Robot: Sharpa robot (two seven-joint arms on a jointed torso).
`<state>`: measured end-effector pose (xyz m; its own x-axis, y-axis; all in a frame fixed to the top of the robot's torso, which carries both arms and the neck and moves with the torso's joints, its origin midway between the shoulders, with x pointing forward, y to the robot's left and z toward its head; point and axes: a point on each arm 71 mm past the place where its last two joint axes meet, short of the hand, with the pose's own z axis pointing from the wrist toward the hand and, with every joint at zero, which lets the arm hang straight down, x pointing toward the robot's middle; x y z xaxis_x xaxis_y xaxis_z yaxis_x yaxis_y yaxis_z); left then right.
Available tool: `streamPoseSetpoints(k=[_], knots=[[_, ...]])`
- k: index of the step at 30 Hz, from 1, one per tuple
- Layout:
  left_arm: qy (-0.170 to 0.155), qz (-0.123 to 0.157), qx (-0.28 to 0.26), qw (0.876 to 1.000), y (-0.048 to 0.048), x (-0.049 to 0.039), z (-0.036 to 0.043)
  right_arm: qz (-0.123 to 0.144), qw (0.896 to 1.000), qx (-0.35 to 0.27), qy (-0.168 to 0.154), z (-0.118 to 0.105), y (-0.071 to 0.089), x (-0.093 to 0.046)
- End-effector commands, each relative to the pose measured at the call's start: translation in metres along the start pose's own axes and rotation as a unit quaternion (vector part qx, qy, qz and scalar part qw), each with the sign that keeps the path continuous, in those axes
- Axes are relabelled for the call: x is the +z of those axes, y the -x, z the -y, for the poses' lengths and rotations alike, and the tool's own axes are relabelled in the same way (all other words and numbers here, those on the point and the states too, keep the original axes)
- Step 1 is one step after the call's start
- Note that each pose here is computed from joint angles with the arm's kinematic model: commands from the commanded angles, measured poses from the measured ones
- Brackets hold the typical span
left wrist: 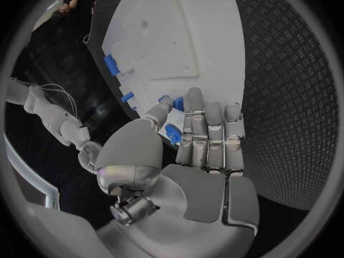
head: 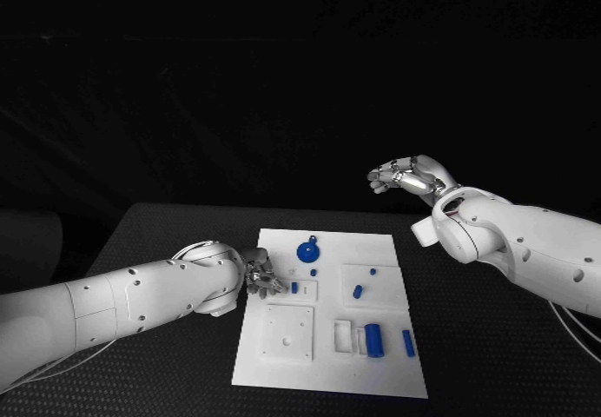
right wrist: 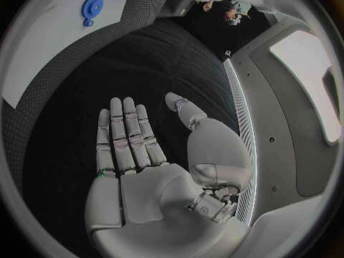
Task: Assemble the parts on the task board
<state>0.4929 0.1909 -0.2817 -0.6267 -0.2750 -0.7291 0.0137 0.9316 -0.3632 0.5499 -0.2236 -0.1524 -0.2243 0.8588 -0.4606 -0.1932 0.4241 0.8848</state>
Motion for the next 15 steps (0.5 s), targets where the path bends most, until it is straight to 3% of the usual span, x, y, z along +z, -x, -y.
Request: streamPoseSetpoints(k=[1, 15], knots=[[-0.002, -0.023, -0.004, 1.0, -0.0116, 0.0013, 0.0007, -0.006, 1.0, 0.001, 0.004, -0.0007, -0.0015, 0.0001], [-0.001, -0.016, -0.007, 1.0, -0.0105, 0.001, 0.0005, -0.007, 1.0, 0.002, 0.002, 0.0007, -0.0021, -0.0002]])
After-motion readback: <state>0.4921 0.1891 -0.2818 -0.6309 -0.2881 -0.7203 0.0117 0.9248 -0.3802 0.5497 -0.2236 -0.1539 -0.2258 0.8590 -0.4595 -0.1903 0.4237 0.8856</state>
